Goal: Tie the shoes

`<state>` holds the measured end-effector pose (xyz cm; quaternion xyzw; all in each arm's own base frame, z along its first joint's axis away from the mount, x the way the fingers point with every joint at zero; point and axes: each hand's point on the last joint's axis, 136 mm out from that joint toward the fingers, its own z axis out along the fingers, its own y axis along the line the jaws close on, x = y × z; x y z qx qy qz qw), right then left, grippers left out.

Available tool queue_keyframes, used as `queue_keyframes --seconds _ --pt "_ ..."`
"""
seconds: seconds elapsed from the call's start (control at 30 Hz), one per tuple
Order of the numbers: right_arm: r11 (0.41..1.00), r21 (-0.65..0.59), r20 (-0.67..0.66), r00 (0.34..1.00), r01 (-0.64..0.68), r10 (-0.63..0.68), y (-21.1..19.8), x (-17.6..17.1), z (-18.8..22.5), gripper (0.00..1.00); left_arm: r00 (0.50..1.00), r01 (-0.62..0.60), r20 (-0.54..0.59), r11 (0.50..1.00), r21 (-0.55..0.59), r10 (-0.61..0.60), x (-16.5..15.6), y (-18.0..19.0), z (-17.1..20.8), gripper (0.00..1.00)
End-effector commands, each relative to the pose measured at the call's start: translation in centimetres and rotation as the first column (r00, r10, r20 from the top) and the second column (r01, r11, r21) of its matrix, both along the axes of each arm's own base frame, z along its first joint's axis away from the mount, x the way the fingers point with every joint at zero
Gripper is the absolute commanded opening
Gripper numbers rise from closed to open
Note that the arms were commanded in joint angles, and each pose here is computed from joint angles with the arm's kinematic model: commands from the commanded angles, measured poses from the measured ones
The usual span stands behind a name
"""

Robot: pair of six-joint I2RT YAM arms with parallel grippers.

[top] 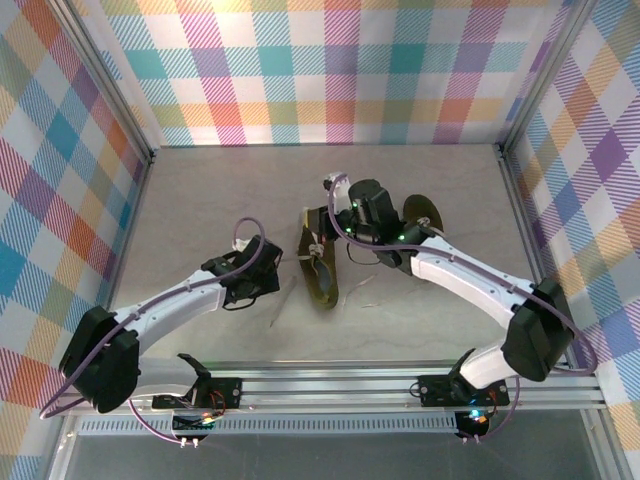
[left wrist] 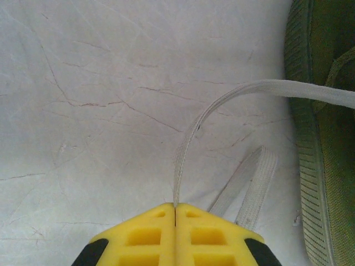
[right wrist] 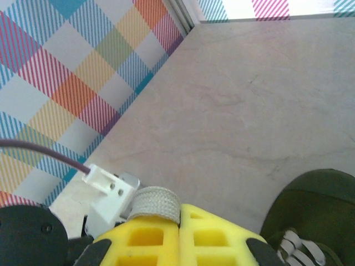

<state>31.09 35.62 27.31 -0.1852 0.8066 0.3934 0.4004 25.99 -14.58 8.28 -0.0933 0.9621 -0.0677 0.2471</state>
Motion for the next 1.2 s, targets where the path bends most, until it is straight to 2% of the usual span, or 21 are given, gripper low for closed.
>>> queue_keyframes --seconds 0.0,0.37,0.57,0.93,1.17 --pt "0.997 0.079 -0.026 0.999 -0.02 0.022 1.8 1.1 1.4 0.0 0.999 0.03 0.024 0.999 -0.011 -0.03 -0.2 -0.2 0.3 0.0" --pt "0.998 0.039 -0.181 0.982 -0.046 0.052 5.6 3.4 -2.9 0.0 0.993 0.082 0.09 0.994 -0.078 -0.074 -0.6 -0.7 1.4 0.0" --pt "0.999 0.01 -0.243 0.969 -0.046 0.047 6.2 3.8 -4.8 0.0 0.989 0.103 0.114 0.989 -0.104 -0.091 -0.8 -1.0 1.9 0.0" --pt "0.98 -0.056 -0.418 0.896 -0.189 0.148 7.3 -1.7 -9.5 0.0 0.982 0.093 0.171 0.991 -0.1 -0.075 -0.6 -0.4 3.4 0.0" --pt "0.965 -0.093 -0.491 0.854 -0.244 0.169 8.4 -3.2 -12.2 0.08 0.98 0.099 0.185 0.989 -0.11 -0.078 -0.5 -0.5 3.8 0.0"
